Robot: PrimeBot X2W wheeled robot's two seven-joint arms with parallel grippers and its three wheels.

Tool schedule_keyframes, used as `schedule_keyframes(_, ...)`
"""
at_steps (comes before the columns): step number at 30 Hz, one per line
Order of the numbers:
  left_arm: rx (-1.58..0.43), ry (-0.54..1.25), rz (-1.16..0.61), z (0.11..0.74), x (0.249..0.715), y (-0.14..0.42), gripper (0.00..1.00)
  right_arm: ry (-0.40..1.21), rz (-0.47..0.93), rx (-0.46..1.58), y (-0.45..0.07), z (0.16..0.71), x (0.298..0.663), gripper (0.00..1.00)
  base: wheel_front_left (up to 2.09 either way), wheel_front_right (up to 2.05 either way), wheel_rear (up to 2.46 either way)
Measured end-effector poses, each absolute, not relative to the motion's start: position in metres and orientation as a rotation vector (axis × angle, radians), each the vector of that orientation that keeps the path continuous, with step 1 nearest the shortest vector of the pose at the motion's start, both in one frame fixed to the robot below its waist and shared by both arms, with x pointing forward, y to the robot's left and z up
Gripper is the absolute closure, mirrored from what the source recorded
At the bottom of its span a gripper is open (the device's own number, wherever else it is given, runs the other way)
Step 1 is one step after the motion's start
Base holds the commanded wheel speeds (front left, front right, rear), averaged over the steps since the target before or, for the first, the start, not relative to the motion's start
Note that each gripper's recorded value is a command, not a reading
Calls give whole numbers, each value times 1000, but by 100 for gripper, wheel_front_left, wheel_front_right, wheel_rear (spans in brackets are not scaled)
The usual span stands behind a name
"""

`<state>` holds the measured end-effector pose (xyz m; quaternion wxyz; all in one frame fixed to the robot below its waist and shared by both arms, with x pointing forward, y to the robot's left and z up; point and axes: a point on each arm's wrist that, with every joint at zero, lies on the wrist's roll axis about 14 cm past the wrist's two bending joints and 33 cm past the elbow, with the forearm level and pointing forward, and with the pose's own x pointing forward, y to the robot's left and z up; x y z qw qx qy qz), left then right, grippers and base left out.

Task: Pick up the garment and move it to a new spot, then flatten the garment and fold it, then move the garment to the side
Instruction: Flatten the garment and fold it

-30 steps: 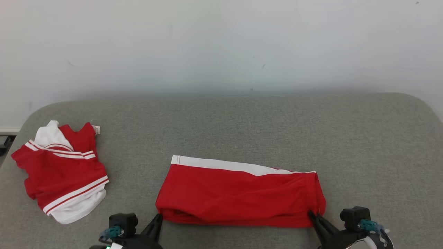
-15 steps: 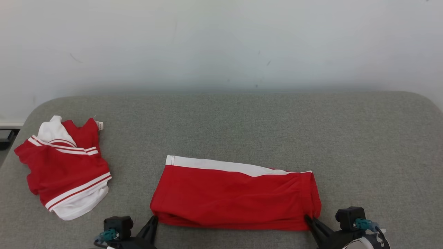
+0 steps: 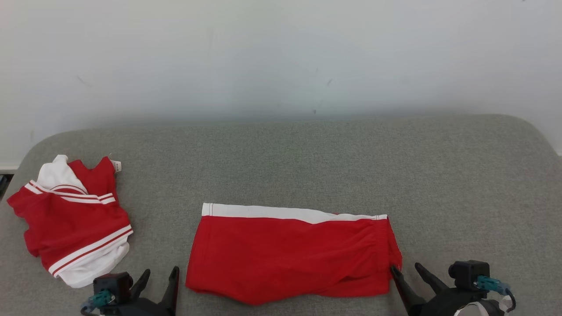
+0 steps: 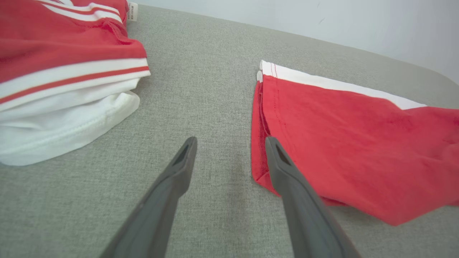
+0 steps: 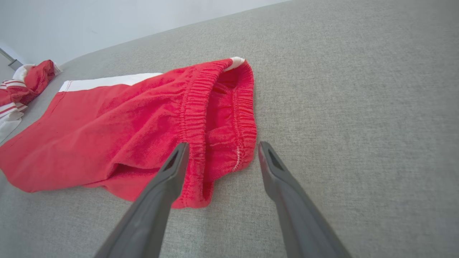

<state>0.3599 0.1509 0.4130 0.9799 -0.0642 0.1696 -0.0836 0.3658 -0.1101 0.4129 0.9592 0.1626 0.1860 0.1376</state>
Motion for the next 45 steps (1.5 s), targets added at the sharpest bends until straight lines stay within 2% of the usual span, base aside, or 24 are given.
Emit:
schedule_keyframes(10, -156, 187, -189, 460, 374, 146, 0, 201, 214, 329, -138, 456, 378, 0, 0, 0, 0)
schedule_keyframes(17, -150, 97, -214, 486, 374, 139, 0, 150, 202, 284, -139, 474, 382, 0, 0, 0, 0)
schedule_keyframes(22, -114, 73, -217, 491, 370, 142, 0, 215, 215, 254, -130, 466, 382, 0, 0, 0, 0)
schedule_keyframes(32, -119, 29, -193, 501, 368, 150, 0, 349, 226, 207, -116, 463, 408, 0, 0, 0, 0)
schedule_keyframes(45, -119, -4, -144, 507, 374, 160, 0, 642, 243, 154, -98, 414, 410, 0, 0, 0, 0)
